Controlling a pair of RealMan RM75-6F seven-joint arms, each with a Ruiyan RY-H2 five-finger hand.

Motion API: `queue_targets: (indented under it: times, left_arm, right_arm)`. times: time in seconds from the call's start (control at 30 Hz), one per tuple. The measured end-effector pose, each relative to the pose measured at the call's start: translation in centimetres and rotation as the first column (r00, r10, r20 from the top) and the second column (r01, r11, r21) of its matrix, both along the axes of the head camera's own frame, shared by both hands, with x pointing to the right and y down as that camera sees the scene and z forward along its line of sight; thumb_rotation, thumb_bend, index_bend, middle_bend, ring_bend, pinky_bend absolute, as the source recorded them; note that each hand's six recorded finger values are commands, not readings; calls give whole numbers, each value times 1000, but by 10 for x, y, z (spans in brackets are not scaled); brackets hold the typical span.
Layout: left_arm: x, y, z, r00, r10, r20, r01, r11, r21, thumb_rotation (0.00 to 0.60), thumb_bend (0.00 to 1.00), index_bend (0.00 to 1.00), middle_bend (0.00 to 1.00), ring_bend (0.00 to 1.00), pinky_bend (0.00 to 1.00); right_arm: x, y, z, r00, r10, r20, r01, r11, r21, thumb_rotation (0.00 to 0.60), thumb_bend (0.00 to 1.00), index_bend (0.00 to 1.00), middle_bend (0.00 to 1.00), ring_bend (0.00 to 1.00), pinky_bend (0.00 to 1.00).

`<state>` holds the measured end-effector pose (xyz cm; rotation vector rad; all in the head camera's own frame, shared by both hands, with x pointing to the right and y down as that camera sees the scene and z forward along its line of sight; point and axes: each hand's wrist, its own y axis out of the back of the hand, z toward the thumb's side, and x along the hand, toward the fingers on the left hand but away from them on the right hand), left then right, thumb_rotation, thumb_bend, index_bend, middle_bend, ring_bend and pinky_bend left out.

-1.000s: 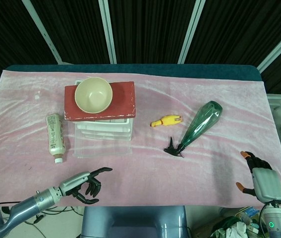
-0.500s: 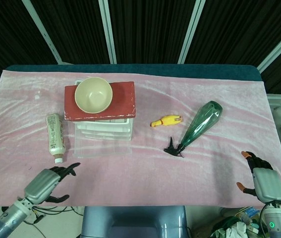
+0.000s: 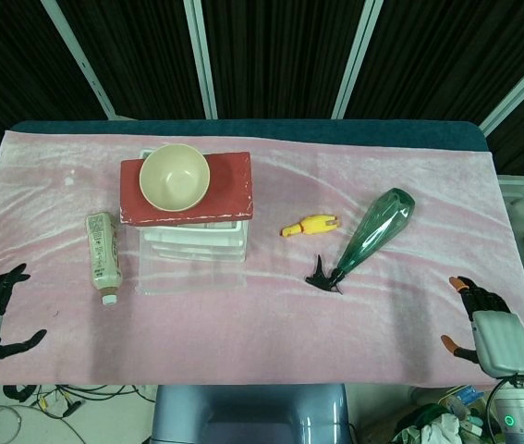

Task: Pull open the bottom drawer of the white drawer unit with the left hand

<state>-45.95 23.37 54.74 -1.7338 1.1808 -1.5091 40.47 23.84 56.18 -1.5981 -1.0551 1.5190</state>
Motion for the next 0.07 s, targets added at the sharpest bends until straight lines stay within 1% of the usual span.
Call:
queue_targets:
  times: [0.07]
  left_arm:
    - [-3,-1,0,1000,-4,-5,4,1000,-2,600,154,14,189,91,179]
  right_arm:
    - [0,0,-1,1000,-10,1,10,1000,15,600,88,160,122,187,203]
